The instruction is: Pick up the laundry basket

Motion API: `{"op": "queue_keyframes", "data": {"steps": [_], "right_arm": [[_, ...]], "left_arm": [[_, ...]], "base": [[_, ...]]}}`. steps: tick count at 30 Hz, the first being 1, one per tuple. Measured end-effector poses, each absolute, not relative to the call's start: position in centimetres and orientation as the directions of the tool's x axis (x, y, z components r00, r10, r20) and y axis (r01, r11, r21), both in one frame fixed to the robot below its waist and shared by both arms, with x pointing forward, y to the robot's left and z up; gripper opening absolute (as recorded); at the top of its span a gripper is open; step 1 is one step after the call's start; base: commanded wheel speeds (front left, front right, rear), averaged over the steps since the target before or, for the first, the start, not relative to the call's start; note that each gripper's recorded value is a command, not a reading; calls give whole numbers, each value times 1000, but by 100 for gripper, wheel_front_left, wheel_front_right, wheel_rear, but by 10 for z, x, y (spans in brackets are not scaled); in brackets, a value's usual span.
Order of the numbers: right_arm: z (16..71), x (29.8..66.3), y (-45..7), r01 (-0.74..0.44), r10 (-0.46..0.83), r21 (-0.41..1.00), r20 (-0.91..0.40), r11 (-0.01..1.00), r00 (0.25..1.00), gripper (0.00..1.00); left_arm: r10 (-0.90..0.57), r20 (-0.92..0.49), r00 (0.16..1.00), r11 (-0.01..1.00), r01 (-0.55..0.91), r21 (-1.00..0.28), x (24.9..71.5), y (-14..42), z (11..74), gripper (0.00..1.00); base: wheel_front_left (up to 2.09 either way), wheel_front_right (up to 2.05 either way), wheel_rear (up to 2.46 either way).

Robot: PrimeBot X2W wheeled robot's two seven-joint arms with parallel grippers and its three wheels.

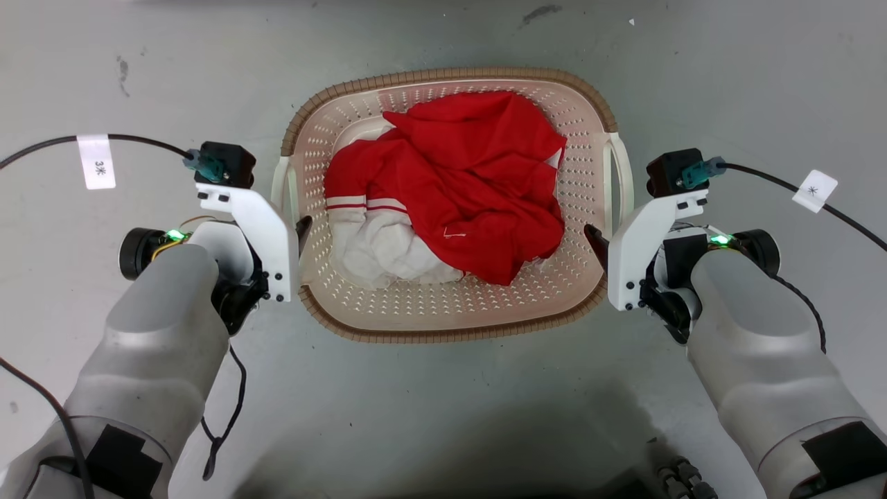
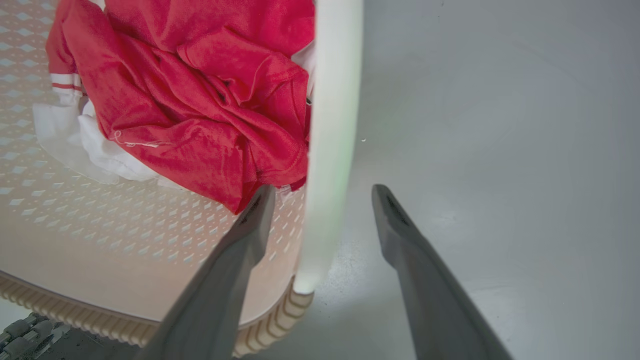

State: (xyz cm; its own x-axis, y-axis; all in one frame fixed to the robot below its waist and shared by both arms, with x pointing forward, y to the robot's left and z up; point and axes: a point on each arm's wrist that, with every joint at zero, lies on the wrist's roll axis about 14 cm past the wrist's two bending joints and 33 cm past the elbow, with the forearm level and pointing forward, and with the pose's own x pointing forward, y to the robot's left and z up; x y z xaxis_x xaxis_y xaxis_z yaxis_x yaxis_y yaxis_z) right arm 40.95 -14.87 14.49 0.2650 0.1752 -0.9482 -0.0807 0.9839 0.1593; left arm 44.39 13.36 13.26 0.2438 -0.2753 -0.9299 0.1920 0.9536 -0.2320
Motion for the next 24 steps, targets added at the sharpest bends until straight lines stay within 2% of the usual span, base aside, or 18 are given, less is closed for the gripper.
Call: {"op": "queue_keyframes", "data": {"steps": [4, 5, 6, 7, 8, 13, 24], "right_arm": [[141, 409, -148, -84, 177, 161, -953, 983, 245, 100], [141, 408, -148, -81, 177, 162, -955, 983, 240, 85], [140, 406, -148, -82, 178, 163, -958, 983, 227, 45], [139, 405, -147, -84, 178, 164, -959, 983, 221, 20], [139, 406, -147, -84, 179, 164, -959, 983, 220, 0], [137, 402, -143, -84, 187, 174, -963, 981, 193, 0], [155, 407, -142, -97, 183, 167, -964, 981, 192, 0]], "left_arm": [[-279, -931, 235, 953, 187, -238, 446, 132, 129, 100], [-280, -931, 235, 953, 181, -241, 446, 132, 129, 100], [-283, -932, 227, 953, 180, -245, 445, 131, 128, 49], [-285, -932, 223, 952, 180, -248, 444, 130, 128, 4], [-289, -931, 222, 951, 175, -253, 444, 129, 128, 0], [-305, -927, 217, 947, 172, -272, 447, 123, 129, 0], [-314, -931, 187, 946, 139, -292, 437, 120, 147, 0]], "base": [[0, 0, 0], [0, 0, 0], [0, 0, 0], [0, 0, 0], [0, 0, 0], [0, 0, 0], [0, 0, 0]]}}
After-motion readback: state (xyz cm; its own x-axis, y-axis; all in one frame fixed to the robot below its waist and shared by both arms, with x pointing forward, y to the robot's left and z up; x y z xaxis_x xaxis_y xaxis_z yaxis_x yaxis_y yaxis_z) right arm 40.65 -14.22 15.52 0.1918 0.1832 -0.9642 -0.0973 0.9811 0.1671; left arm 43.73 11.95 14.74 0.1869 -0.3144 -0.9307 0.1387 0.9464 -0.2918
